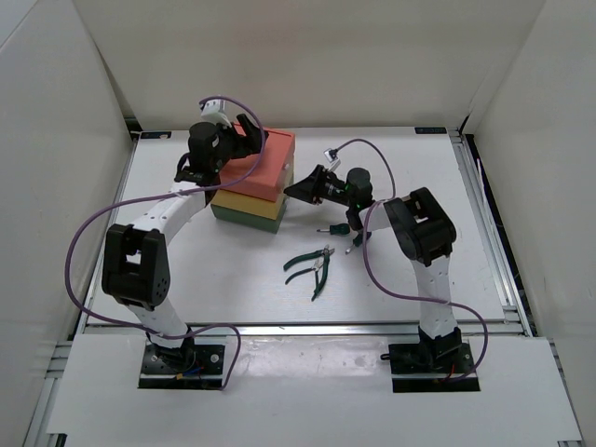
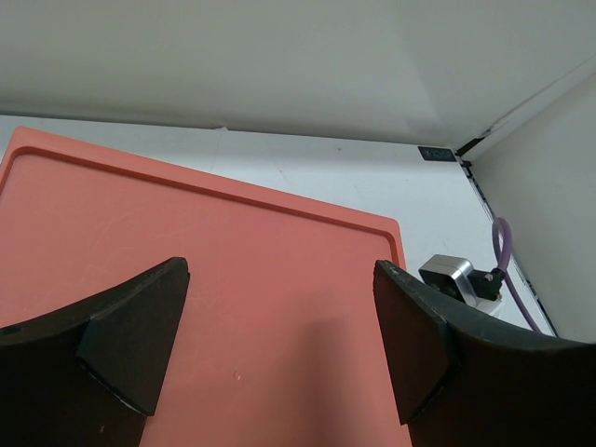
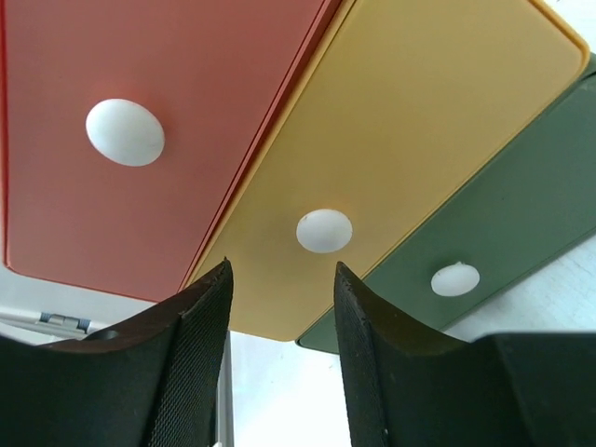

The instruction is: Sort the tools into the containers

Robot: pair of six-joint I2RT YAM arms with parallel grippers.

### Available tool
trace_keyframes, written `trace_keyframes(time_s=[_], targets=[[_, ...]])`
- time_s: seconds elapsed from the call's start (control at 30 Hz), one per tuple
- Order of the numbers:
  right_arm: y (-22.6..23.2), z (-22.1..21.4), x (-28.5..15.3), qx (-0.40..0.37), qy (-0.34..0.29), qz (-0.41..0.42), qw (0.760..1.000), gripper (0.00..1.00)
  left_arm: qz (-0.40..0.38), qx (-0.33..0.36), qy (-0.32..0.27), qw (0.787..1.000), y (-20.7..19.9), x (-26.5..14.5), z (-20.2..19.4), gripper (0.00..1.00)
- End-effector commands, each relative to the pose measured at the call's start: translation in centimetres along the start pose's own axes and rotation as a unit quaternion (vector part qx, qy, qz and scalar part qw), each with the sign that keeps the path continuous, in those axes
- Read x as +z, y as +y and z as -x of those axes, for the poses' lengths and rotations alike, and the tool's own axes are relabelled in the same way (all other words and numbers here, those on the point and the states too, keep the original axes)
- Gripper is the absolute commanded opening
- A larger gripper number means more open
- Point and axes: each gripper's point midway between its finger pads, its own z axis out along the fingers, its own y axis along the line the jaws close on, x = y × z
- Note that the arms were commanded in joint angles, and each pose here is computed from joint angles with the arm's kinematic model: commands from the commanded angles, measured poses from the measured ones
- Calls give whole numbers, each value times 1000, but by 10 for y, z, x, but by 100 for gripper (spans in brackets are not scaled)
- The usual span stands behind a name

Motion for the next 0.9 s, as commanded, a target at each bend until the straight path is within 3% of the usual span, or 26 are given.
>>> trace_keyframes(time_s=[0.0, 0.23, 0.87], targets=[[13, 8, 10, -27, -4, 32, 999, 50, 37, -20, 83, 996, 21, -6, -60, 91], [11, 9, 17, -24, -7, 39, 999, 42, 33, -28, 97, 994, 21, -6, -74, 90], [5, 24, 20, -29, -36, 27, 999, 42, 29, -29, 106, 993, 20, -10, -83, 89]])
